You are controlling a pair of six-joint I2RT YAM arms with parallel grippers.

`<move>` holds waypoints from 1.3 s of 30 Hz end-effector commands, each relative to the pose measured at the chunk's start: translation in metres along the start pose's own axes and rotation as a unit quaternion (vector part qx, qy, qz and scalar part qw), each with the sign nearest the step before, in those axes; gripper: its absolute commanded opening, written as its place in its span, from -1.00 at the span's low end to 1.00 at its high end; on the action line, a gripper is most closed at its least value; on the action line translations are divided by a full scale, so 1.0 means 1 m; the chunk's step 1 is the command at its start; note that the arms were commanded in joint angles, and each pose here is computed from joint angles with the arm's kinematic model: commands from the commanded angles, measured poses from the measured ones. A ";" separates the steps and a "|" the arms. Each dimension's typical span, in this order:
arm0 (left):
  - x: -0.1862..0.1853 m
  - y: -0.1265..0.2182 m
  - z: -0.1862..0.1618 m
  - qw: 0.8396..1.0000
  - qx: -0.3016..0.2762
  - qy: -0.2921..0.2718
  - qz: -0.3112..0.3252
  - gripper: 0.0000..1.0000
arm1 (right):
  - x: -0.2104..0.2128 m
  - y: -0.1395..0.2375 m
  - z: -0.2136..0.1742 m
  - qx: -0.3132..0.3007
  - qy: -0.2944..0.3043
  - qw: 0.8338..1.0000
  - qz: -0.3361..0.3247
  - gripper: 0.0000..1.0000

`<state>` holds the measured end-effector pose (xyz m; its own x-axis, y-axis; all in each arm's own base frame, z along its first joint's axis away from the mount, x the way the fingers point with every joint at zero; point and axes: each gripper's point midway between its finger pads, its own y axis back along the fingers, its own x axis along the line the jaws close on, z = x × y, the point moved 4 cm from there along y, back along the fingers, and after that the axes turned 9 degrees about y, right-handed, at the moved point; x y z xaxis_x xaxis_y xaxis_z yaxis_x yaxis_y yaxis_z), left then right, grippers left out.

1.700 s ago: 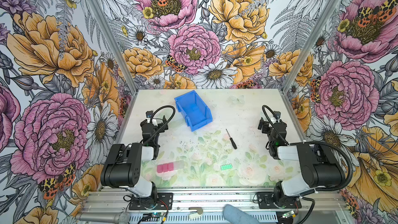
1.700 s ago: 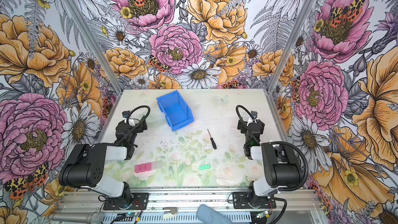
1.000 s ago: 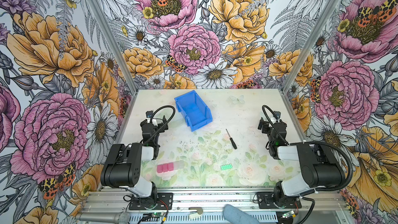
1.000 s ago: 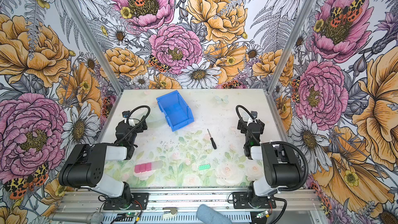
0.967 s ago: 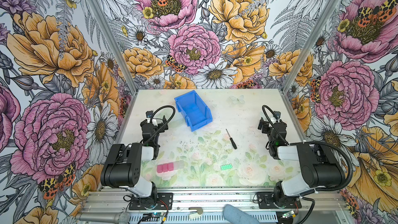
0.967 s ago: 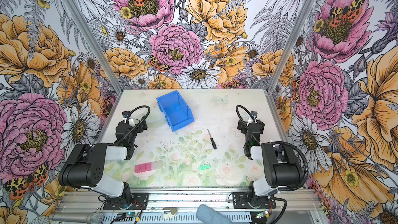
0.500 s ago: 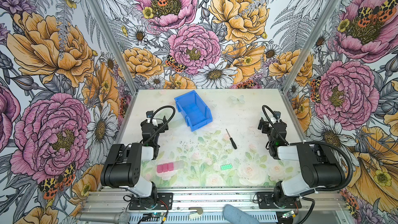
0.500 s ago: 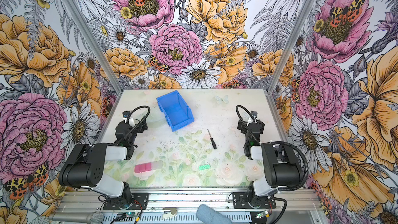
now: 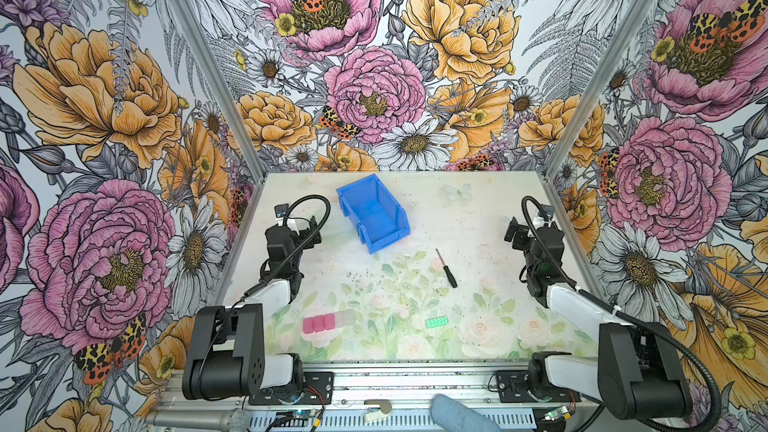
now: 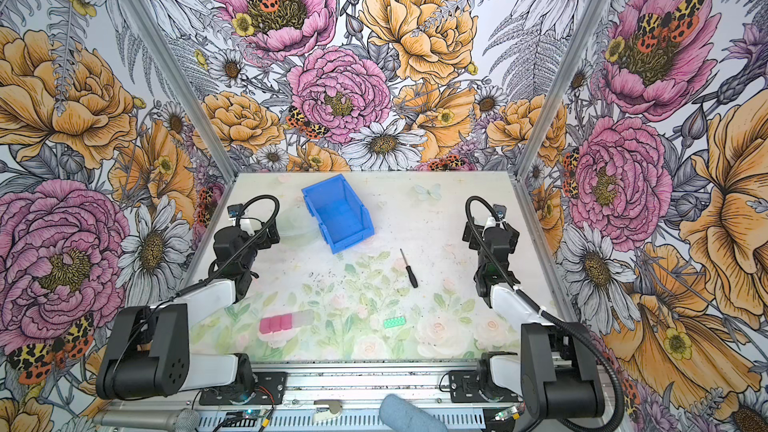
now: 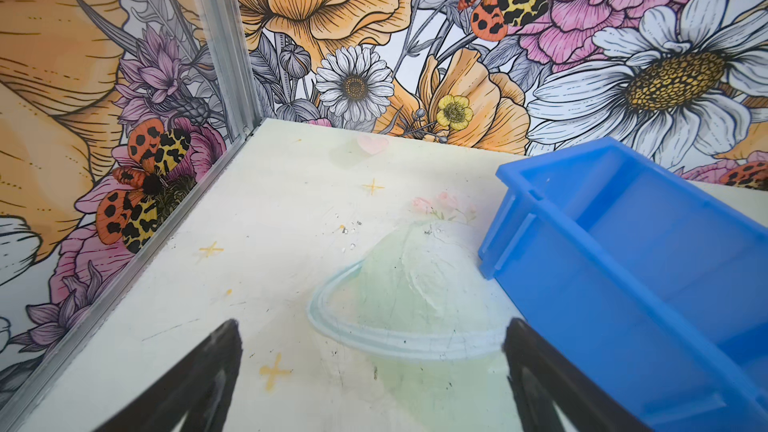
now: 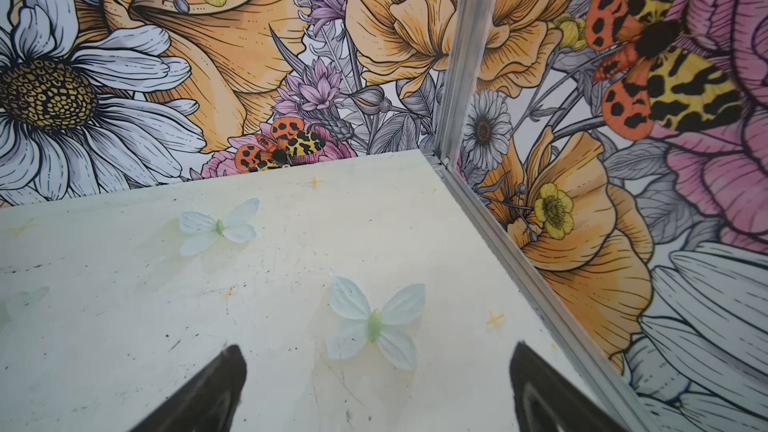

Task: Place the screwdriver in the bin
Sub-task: 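Move the right gripper over the black-handled screwdriver while the left arm rises toward the bin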

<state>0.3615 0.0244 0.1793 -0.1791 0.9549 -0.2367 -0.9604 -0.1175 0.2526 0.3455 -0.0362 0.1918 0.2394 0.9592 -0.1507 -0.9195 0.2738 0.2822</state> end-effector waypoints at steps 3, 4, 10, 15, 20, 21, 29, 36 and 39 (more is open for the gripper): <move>0.004 0.017 0.006 0.999 0.032 0.024 0.022 0.97 | -0.015 0.012 -0.002 0.101 -0.038 0.993 -0.052 0.99; 0.003 0.020 0.009 0.999 0.035 0.029 0.026 0.97 | -0.015 0.014 -0.002 0.112 -0.040 0.992 -0.048 0.99; -0.009 0.028 0.015 0.993 0.091 0.071 0.018 0.97 | -0.014 0.034 0.004 0.125 -0.090 0.988 -0.033 0.99; -0.030 0.028 0.009 0.977 0.177 0.114 -0.016 0.97 | -0.007 0.054 0.001 0.169 -0.106 0.980 0.002 0.99; -0.055 0.037 0.007 0.959 0.230 0.158 -0.048 0.97 | 0.019 0.068 0.002 0.188 -0.088 0.976 0.073 0.99; -0.062 0.040 0.006 0.957 0.237 0.159 -0.057 0.97 | 0.025 0.071 0.004 0.187 -0.083 0.975 0.087 0.99; -0.095 0.060 -0.006 0.941 0.275 0.175 -0.091 0.97 | 0.064 0.079 -0.004 0.257 -0.027 0.954 0.150 0.99; -0.117 0.082 -0.008 0.924 0.304 0.182 -0.144 0.97 | 0.109 0.080 -0.025 0.293 0.033 0.935 0.198 0.99; -0.126 0.092 -0.017 0.913 0.326 0.178 -0.169 0.97 | 0.128 0.081 -0.030 0.304 0.061 0.926 0.216 0.99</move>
<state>0.3055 -0.0980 0.2168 -0.0978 0.7740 -0.6256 -0.7108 0.3856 0.5883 0.2887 0.0935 0.1615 -0.1304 0.9914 0.0139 -0.5733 -0.0868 0.8147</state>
